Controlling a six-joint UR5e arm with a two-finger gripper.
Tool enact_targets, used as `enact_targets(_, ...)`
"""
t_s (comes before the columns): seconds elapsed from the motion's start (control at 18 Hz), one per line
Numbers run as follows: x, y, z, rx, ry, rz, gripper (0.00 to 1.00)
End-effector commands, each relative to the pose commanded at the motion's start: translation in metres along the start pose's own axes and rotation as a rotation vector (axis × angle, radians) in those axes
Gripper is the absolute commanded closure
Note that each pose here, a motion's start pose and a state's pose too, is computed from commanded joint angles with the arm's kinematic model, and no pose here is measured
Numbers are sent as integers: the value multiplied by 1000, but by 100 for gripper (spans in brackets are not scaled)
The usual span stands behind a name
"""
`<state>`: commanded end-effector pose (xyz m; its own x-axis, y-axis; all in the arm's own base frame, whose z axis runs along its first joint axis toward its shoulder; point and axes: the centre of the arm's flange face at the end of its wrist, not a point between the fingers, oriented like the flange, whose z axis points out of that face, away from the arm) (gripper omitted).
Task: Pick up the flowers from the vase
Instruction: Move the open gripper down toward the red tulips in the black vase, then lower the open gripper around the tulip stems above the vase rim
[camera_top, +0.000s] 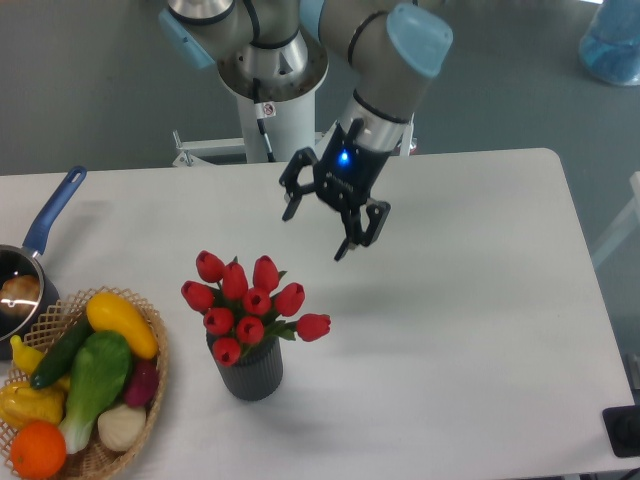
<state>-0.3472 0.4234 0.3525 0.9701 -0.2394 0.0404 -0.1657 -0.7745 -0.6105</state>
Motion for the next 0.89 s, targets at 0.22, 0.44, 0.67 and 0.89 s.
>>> enact_targets(0.22,-5,-5,7,44,5,-18,0)
enact_targets(0.44,-5,-8,9,89,25,-43,0)
enact_targets(0.67,-11,-11,23,112,0,1,0)
enact_targets(0.89,-7,-20,23,126,8,-23,0)
